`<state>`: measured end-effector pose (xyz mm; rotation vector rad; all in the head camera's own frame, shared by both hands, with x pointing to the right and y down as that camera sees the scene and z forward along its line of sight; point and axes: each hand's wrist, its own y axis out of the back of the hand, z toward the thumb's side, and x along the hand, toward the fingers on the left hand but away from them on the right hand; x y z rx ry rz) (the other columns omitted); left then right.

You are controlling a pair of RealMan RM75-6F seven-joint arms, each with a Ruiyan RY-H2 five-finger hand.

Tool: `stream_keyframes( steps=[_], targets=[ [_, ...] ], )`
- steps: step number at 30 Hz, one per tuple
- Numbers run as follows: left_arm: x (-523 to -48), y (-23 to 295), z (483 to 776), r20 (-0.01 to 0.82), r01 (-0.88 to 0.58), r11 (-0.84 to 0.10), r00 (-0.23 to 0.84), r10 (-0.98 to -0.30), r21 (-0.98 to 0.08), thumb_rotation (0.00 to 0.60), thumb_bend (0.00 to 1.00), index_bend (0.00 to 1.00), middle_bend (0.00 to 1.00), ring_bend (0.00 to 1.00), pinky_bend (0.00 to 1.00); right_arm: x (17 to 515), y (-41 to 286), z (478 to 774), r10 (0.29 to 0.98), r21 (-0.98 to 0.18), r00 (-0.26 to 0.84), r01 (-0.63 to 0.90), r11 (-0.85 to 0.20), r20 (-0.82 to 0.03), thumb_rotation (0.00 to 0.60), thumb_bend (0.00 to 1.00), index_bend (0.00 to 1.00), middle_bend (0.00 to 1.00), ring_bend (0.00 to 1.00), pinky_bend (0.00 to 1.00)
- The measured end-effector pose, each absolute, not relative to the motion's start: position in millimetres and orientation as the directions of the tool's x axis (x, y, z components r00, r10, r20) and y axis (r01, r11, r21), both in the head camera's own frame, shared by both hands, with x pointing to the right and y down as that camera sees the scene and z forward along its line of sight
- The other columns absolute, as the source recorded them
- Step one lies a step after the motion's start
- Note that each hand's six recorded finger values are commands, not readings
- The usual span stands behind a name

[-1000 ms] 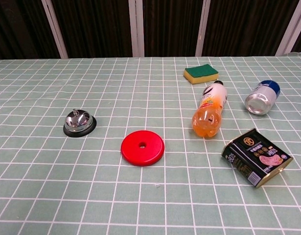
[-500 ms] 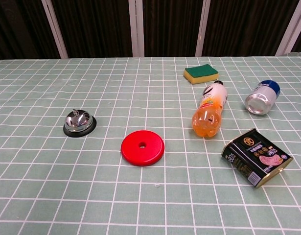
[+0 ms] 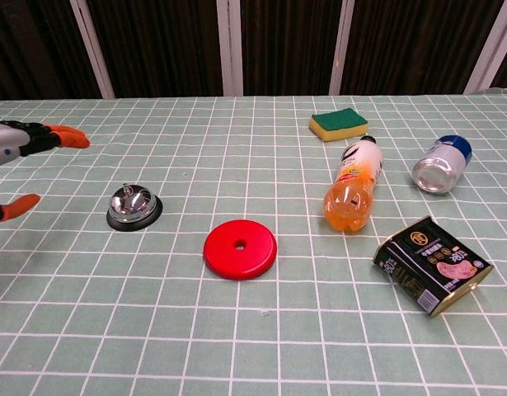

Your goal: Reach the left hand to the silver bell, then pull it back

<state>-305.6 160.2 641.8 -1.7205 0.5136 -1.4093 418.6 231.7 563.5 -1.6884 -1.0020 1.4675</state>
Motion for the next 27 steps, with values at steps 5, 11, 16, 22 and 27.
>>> stream_keyframes(
  steps=[5, 11, 16, 22, 27],
  targets=[
    [-287.0, 158.9, 654.4, 0.621, 0.209, -0.585, 0.29, -0.728, -0.784, 0.6, 0.66, 0.0, 0.0, 0.0, 0.0, 418.8, 231.5, 563.1, 0.88, -0.872, 0.069, 0.121, -0.474, -0.469, 0.6, 0.22, 0.0, 0.0, 0.0, 0.0],
    [-276.6, 160.1, 665.9, 0.639, 0.237, -0.593, 0.288, -0.714, -0.77, 0.6, 0.66, 0.0, 0.0, 0.0, 0.0, 418.8, 231.9, 563.3, 0.879, -0.871, 0.07, 0.123, -0.476, -0.471, 0.6, 0.22, 0.0, 0.0, 0.0, 0.0],
    [-271.6, 162.4, 678.3, 0.66, 0.257, -0.607, 0.287, -0.694, -0.752, 0.6, 0.67, 0.0, 0.0, 0.0, 0.0, 419.1, 231.9, 563.3, 0.879, -0.871, 0.067, 0.124, -0.476, -0.471, 0.6, 0.22, 0.0, 0.0, 0.0, 0.0],
    [-278.8, 175.2, 697.7, 0.711, 0.297, -0.647, 0.261, -0.653, -0.703, 0.6, 0.68, 0.0, 0.0, 0.0, 0.0, 419.7, 230.9, 562.8, 0.881, -0.871, 0.064, 0.131, -0.473, -0.468, 0.6, 0.22, 0.0, 0.0, 0.0, 0.0],
    [-283.1, 175.4, 702.9, 0.716, 0.281, -0.659, 0.242, -0.655, -0.697, 0.6, 0.68, 0.0, 0.0, 0.0, 0.0, 419.5, 231.1, 562.6, 0.882, -0.872, 0.066, 0.132, -0.472, -0.467, 0.6, 0.22, 0.0, 0.0, 0.0, 0.0]
  ],
)
